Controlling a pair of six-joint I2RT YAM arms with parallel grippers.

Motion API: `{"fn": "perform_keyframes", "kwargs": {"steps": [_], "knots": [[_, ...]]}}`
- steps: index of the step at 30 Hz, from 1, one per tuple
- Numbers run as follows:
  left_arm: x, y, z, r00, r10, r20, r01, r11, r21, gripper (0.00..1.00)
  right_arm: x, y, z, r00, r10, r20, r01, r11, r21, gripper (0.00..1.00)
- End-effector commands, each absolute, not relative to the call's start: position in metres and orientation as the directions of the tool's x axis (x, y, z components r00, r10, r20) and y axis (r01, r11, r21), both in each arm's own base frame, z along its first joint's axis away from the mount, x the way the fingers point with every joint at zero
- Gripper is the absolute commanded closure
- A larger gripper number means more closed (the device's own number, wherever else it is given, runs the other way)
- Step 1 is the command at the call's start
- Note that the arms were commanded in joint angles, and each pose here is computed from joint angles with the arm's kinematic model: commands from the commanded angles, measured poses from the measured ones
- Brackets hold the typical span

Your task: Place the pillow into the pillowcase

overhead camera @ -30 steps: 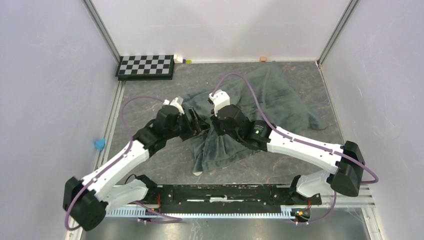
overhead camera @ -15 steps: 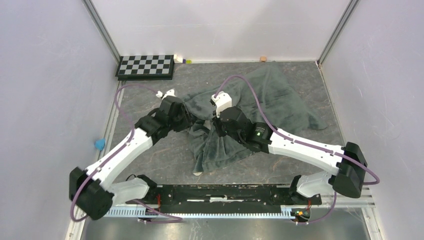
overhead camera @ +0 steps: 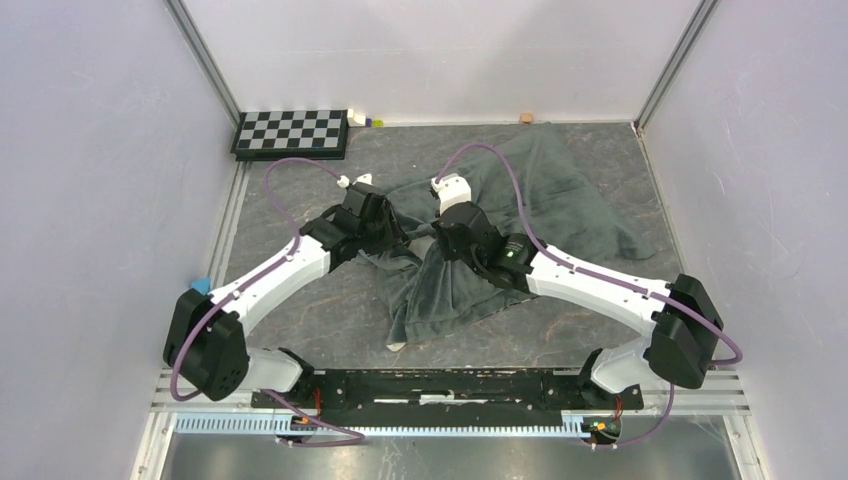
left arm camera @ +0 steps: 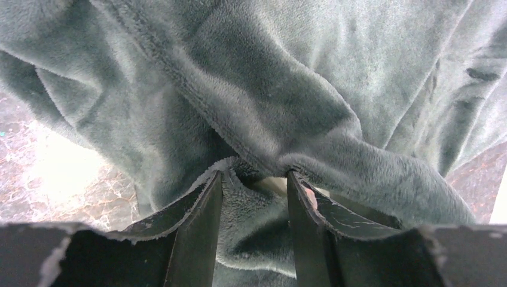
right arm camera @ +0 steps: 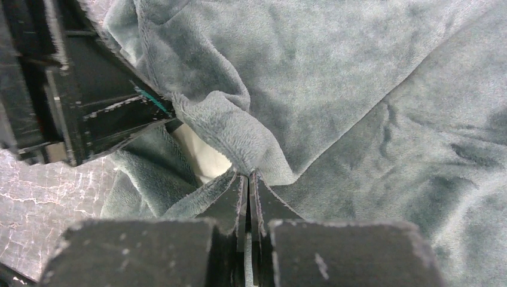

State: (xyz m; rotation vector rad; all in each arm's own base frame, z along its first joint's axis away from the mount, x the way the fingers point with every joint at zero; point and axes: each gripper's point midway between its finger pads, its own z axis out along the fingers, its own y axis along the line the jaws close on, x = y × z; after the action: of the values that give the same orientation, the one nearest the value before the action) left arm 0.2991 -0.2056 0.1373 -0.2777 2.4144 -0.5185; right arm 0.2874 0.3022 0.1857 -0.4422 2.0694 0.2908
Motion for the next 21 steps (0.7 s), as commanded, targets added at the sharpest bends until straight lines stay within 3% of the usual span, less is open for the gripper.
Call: {"fn": "perform_keyframes", "kwargs": {"steps": [1, 11, 17, 21], "knots": [[0.316, -0.213, 0.130, -0.756, -0.301, -0.581, -0.038, 0.907, -0.419, 0.49, 0.296, 0.309, 0.219, -0.424, -0.104, -0.900, -0.403, 0.911, 0.084, 1.00], [0.305, -0.208, 0.123, -0.758, -0.312, -0.573, -0.043, 0.901, -0.433, 0.47, 0.293, 0.288, 0.247, -0.337, -0.016, -0.941, -0.345, 0.932, 0.108, 1.00], [0.300, -0.203, 0.124, -0.744, -0.324, -0.585, -0.044, 0.897, -0.440, 0.54, 0.292, 0.297, 0.237, -0.357, -0.035, -0.933, -0.365, 0.925, 0.105, 1.00], [0.318, -0.209, 0.136, -0.732, -0.290, -0.616, -0.015, 0.912, -0.411, 0.46, 0.287, 0.307, 0.244, -0.347, -0.046, -0.937, -0.382, 0.919, 0.097, 1.00]]}}
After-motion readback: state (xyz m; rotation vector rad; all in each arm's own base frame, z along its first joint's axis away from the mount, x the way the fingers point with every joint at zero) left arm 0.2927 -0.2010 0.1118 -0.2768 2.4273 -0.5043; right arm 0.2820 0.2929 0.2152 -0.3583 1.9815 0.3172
